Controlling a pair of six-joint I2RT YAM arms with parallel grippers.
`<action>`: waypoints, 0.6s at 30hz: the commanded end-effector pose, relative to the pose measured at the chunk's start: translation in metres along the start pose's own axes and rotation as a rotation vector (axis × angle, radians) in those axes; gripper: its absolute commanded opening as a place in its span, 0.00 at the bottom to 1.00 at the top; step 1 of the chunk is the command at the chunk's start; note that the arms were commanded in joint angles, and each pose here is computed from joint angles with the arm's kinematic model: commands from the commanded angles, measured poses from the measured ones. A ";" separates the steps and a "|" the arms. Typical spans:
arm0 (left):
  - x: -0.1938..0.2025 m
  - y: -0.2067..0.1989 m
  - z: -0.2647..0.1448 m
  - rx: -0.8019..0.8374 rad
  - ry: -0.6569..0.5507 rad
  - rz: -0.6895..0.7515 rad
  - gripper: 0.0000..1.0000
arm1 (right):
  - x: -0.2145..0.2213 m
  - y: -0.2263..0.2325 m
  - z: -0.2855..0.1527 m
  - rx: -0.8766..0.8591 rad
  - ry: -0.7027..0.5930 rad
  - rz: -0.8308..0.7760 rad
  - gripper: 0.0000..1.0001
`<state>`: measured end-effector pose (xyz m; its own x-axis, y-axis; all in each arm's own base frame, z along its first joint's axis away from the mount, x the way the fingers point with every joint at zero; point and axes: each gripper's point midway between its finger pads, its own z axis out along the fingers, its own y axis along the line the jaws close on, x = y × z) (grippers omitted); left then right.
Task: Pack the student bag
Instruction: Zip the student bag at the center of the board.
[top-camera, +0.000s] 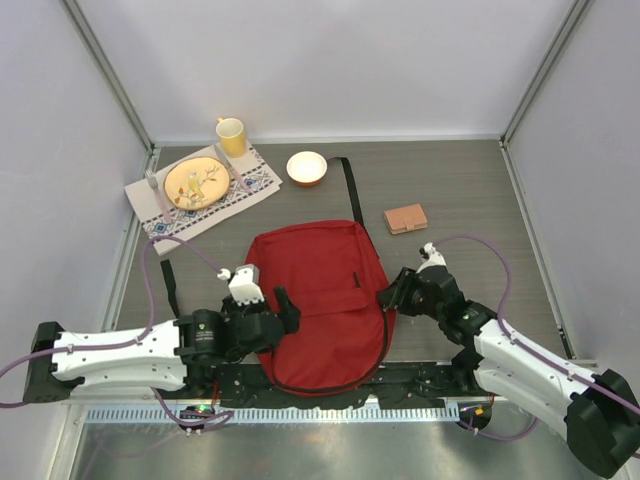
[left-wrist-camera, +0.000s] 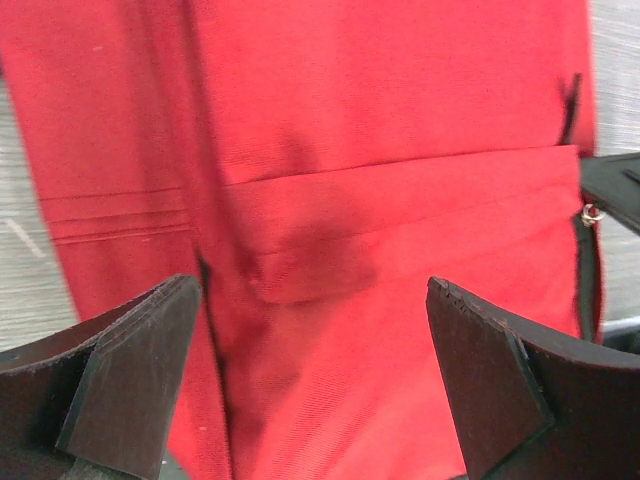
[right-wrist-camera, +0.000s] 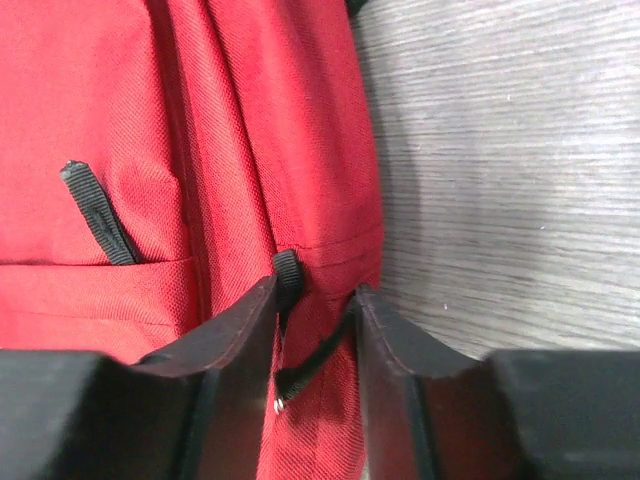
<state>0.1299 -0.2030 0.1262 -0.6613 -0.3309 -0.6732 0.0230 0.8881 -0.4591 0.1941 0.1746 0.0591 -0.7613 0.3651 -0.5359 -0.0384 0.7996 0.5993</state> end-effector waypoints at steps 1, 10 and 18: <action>-0.006 0.034 0.003 -0.118 -0.041 -0.002 1.00 | -0.014 0.013 0.002 -0.060 -0.070 0.046 0.24; -0.022 0.029 0.033 -0.097 -0.047 -0.011 1.00 | -0.039 0.010 -0.007 -0.025 -0.201 0.106 0.01; -0.051 0.016 0.062 -0.067 -0.039 0.024 1.00 | -0.053 0.009 -0.017 0.003 -0.257 0.094 0.01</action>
<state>0.1865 -0.1723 0.0938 -0.6610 -0.3386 -0.6696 -0.1014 0.9245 -0.3674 0.2070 0.1625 0.0801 -0.6539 0.5022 -0.5659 0.0169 0.7575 0.6527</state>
